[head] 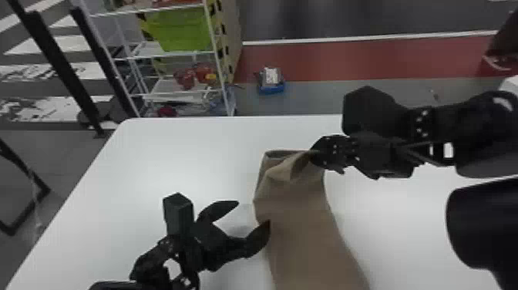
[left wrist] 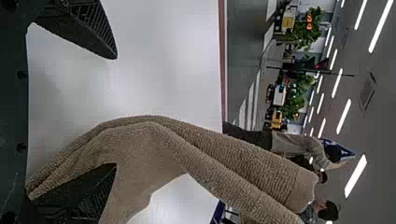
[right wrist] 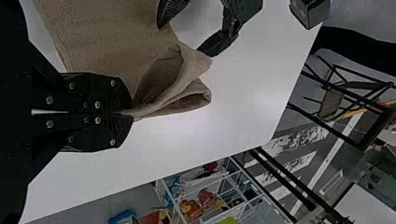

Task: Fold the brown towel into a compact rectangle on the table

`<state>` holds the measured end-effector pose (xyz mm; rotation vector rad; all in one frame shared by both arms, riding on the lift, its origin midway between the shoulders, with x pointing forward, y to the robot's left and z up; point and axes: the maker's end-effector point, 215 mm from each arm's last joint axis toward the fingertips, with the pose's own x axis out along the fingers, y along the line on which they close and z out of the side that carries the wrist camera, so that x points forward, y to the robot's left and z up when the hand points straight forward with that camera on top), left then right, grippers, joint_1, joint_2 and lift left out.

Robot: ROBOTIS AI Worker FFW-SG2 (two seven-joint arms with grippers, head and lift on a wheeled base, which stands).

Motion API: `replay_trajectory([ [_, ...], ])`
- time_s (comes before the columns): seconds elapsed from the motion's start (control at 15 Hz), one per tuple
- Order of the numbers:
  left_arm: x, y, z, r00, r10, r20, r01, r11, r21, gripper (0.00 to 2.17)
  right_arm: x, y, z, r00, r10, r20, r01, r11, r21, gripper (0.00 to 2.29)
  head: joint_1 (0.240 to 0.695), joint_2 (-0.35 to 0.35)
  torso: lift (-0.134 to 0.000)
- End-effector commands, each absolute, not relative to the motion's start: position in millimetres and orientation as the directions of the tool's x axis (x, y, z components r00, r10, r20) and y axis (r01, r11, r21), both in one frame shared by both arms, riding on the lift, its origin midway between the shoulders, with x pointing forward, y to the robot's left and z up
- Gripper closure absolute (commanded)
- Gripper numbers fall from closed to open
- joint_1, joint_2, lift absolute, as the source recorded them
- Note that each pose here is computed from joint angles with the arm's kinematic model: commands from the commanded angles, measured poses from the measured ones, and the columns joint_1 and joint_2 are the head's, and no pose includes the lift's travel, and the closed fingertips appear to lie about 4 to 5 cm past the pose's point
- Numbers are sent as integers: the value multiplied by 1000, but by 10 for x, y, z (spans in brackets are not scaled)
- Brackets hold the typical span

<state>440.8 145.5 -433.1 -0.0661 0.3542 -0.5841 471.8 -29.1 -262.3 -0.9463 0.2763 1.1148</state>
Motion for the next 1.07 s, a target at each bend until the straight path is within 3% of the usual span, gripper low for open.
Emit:
replay_trajectory([
  [0.0,4451,1416,-4415,771,-549,-323,527,835,-160,60,4658,-279,-2631,442,647,-621,-860,111,-497,1615,695,143,-134],
  [0.27,4591,1467,-4410,784,-531,-322,512,846,-150,60,4463,-312,-2614,436,655,-617,-859,99,-502,1615,695,143,-134],
  [0.67,4696,1552,-4430,792,-517,-325,499,855,-143,60,3941,-481,-3006,375,634,-677,-895,56,-443,1615,695,140,-134],
  [1.0,4662,1627,-4451,800,-511,-315,496,858,-133,60,3774,-497,-3147,344,626,-700,-912,46,-407,1615,695,144,-134],
])
